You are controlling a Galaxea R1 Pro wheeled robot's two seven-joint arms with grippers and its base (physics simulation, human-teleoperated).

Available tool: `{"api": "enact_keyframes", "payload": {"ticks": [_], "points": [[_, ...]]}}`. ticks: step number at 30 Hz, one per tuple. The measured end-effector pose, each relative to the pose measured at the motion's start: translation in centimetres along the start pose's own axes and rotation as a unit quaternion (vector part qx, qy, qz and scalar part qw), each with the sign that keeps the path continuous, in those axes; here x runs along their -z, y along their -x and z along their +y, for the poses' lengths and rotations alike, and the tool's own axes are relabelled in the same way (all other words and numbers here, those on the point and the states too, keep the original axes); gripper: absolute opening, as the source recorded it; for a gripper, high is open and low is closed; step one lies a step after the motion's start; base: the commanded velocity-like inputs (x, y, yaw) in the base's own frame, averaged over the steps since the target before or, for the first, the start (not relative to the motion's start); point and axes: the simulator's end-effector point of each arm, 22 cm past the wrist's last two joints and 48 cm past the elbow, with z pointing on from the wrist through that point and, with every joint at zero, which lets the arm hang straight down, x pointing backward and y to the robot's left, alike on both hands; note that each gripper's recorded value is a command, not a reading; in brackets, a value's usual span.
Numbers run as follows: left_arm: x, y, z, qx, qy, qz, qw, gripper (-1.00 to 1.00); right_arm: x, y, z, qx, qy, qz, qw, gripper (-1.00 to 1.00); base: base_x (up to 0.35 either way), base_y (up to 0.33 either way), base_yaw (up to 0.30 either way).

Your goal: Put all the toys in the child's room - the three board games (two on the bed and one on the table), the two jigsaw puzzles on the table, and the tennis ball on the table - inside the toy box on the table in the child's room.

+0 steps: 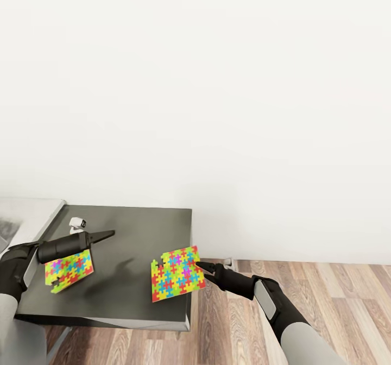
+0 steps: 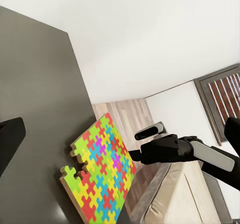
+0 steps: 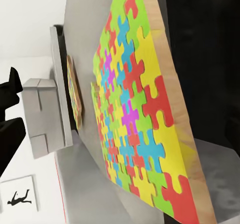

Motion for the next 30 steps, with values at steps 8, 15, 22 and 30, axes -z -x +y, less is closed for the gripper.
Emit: {"api": "enact_keyframes", "payload": {"ticks": [8,15,22,30], "points": [[-0.02,-0.02,0.0,0.001,0.0,0.0,1.0,1.0,0.0,-0.01,-0.01,0.0,0.0,0.0,1.0,1.0,0.0,0.004,0.0],[0.01,0.0,0.01,0.0,0.0,0.0,1.0,1.0,-0.02,-0.02,-0.03,0.0,-0.001,0.0,1.0,1.0,0.0,0.0,0.0],[0.02,0.03,0.0,0.0,0.0,0.0,1.0,1.0,-0.03,0.03,0.0,0.0,-0.001,0.0,1.0,1.0,0.0,0.0,0.0],[0.13,0.07,0.16,0.0,-0.002,-0.001,1.0,1.0,-0.2,0.09,-0.23,0.0,0.0,0.001,1.0,1.0,0.0,0.0,0.0]]}}
